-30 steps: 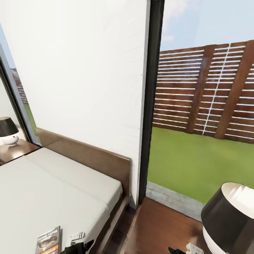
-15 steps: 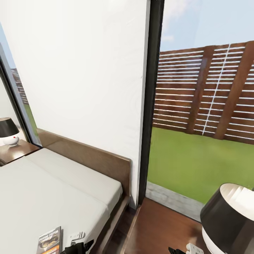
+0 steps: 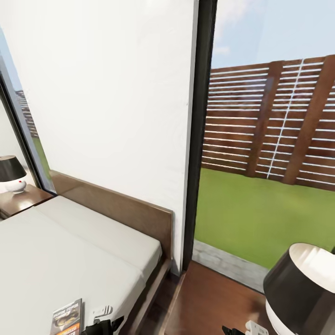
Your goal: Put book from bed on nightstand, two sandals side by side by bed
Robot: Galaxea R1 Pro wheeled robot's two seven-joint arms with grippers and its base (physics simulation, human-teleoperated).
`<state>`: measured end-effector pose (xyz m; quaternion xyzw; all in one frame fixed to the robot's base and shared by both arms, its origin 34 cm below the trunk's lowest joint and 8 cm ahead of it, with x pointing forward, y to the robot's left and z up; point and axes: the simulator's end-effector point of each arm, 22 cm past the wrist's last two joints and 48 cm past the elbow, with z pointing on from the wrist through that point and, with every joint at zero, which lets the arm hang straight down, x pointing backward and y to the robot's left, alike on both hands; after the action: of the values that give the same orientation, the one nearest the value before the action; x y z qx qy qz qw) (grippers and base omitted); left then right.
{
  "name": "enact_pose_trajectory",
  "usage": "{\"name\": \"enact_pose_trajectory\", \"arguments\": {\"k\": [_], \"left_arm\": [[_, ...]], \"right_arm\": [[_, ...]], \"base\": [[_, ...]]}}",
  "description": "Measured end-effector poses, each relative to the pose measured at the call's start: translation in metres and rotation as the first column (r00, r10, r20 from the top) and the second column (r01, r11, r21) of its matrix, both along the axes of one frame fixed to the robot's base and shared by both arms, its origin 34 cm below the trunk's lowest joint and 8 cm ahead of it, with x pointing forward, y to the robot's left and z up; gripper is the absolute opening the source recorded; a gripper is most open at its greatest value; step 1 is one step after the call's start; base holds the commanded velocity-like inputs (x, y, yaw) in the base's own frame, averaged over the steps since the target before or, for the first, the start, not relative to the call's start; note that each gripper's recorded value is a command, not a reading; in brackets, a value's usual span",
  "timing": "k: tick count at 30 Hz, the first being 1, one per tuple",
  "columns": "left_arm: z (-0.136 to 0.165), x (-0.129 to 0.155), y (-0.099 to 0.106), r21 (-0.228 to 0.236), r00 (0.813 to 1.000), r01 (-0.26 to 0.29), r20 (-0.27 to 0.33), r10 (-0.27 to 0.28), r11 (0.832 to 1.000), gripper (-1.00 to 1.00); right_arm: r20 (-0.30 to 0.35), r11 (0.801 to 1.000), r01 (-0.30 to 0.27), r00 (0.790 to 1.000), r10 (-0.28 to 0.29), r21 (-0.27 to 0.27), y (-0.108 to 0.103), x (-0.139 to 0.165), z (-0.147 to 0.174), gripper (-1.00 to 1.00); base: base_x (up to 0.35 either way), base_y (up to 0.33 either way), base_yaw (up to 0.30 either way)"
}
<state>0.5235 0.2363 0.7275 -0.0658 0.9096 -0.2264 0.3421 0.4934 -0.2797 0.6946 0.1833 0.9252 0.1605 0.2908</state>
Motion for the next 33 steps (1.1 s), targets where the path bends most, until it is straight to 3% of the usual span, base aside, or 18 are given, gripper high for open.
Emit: {"name": "enact_pose_trajectory", "arguments": {"k": [10,33], "left_arm": [[0.008,-0.004,0.0,0.0,1.0,0.0,-0.001,0.0,1.0,1.0],[0.02,-0.011,0.0,0.0,1.0,0.0,-0.001,0.0,1.0,1.0]], "right_arm": [[0.0,1.0,0.0,1.0,0.0,0.0,0.0,-0.004,0.008,1.0],[-0.001,1.0,0.0,1.0,0.0,0.0,0.0,-0.011,0.02,1.0]], "base": [[0.0,0.0,0.185],[0.0,0.0,0.008]]}}
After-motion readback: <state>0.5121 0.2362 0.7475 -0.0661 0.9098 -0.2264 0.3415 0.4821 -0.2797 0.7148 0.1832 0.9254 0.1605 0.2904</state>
